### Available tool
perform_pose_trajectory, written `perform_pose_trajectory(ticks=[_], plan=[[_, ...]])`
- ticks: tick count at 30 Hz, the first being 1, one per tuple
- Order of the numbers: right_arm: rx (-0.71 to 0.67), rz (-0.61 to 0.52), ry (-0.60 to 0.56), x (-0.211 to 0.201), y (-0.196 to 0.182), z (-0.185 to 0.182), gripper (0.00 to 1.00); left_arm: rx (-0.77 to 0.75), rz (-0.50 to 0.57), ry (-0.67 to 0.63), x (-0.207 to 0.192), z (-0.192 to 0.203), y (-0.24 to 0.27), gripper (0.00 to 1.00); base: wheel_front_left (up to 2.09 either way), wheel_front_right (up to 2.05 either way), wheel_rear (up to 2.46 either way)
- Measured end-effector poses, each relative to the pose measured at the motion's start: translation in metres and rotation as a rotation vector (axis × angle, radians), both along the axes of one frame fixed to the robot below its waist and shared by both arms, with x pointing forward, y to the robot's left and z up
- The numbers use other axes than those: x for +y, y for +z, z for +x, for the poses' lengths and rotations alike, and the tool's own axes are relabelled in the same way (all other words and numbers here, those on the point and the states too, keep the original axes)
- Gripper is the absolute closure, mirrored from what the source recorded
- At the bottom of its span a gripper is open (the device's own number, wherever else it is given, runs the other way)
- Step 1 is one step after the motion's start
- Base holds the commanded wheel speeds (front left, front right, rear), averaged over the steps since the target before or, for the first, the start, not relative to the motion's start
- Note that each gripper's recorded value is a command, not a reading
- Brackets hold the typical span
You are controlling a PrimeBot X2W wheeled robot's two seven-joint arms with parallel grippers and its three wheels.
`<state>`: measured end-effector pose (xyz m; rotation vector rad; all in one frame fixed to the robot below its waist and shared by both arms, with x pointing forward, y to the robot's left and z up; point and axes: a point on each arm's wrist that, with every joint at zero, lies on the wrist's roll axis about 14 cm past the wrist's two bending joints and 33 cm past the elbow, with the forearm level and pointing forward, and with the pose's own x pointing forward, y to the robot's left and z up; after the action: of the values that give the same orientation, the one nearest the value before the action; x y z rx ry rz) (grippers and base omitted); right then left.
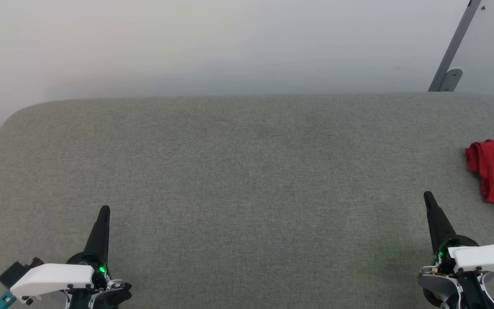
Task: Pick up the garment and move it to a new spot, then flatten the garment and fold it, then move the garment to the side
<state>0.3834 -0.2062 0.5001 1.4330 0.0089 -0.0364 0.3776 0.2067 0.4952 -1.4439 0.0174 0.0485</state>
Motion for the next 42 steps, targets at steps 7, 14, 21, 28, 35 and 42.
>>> perform_pose_trajectory(ticks=[7, 14, 21, 28, 35, 42], plan=[[-0.01, 0.051, 0.004, 0.0017, 0.0023, 0.0019, 1.0, -0.013, -0.048, -0.004, -0.002, 0.004, 0.0037, 1.0, 0.0, 0.0, 0.0], [-0.013, 0.099, 0.013, 0.0042, 0.0028, 0.0028, 1.0, -0.024, -0.085, -0.018, -0.0053, 0.0079, 0.0072, 1.0, 0.0, 0.0, 0.0], [-0.023, 0.14, 0.018, 0.0063, 0.0052, 0.0046, 1.0, -0.032, -0.128, -0.021, -0.0072, 0.0103, 0.0091, 1.0, 0.0, 0.0, 0.0], [-0.025, 0.14, 0.019, 0.0063, 0.0058, 0.005, 1.0, -0.032, -0.128, -0.02, -0.0069, 0.0103, 0.009, 1.0, 0.0, 0.0, 0.0], [-0.024, 0.14, 0.018, 0.0063, 0.0057, 0.005, 1.0, -0.032, -0.129, -0.022, -0.0072, 0.0102, 0.009, 1.0, 0.0, 0.0, 0.0], [-0.025, 0.14, 0.018, 0.0063, 0.0058, 0.005, 1.0, -0.032, -0.13, -0.022, -0.0072, 0.0102, 0.009, 1.0, 0.0, 0.0, 0.0]])
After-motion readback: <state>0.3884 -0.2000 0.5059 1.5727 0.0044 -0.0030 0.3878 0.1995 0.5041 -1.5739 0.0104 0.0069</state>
